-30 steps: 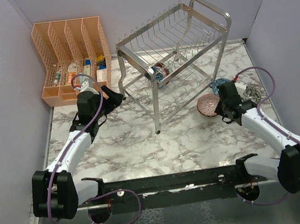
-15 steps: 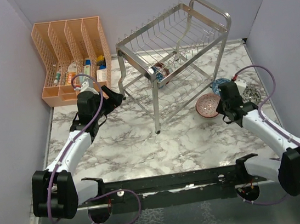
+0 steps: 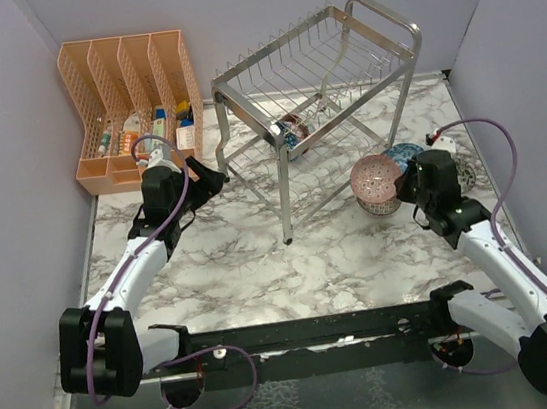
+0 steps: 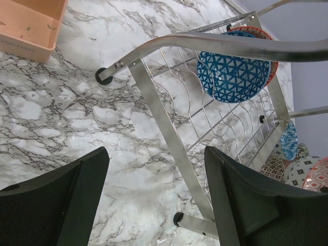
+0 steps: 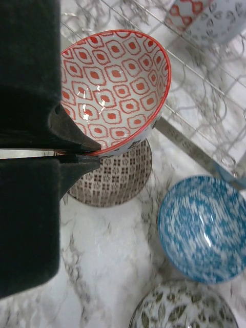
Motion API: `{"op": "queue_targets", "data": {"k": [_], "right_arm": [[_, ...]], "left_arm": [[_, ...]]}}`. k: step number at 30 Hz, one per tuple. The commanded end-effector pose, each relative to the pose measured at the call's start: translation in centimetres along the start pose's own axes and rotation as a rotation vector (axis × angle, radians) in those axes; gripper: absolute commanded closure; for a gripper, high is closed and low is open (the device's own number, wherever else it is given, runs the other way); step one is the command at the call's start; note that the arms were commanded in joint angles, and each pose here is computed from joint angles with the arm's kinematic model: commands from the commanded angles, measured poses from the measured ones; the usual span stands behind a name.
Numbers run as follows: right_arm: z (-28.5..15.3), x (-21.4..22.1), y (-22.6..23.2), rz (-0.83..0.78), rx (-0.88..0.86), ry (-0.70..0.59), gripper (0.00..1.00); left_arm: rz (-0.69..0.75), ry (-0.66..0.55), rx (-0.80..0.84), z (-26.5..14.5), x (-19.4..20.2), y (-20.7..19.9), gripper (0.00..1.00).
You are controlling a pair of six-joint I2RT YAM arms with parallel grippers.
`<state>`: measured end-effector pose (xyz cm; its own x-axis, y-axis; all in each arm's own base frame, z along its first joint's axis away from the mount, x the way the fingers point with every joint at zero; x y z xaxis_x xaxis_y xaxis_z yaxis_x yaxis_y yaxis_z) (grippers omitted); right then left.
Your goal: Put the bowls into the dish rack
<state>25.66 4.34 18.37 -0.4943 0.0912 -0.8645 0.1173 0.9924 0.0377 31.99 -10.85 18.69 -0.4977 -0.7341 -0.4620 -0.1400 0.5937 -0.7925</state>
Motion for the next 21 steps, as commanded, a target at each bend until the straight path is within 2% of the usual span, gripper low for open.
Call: {"op": "queue_targets", "data": {"k": [1, 6, 11, 17, 21], "right_arm": [[0.5, -1.6, 3.6, 0.030, -0.254, -0.067, 0.99], [1.2, -2.1, 5.5, 0.036, -0.373, -0.097, 0.99], [2.1, -3.5, 6.0, 0.029, -0.387, -0.189, 0.99], [4.5, -4.7, 6.4, 0.014, -0.334, -0.276, 0.99], [5.7, -5.7, 7.4, -0.056, -0.204, -0.355, 0.99]], "left_arm": [[0.009, -0.012, 0.006, 0.1, -0.2, -0.1, 0.22], [0.012, -0.019, 0.003, 0.1, -0.3, -0.1, 0.22], [0.011, -0.017, 0.001, 0.3, -0.4, -0.1, 0.22], [0.011, -0.014, 0.002, 0.5, -0.4, -0.1, 0.23], [0.014, -0.017, 0.002, 0.4, -0.4, -0.2, 0.23]]}}
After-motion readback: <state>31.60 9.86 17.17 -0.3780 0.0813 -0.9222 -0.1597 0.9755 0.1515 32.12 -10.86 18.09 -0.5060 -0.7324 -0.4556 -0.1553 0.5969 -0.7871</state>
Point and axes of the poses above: each gripper's point midway between its finger pads, its own z axis out along the fingers, its own y axis along the line the jaws close on, x = y × z, the point moved 5 cm from there along -z, back along the fingers, and after that the axes turned 15 degrees about -z, right-handed, at the moved point
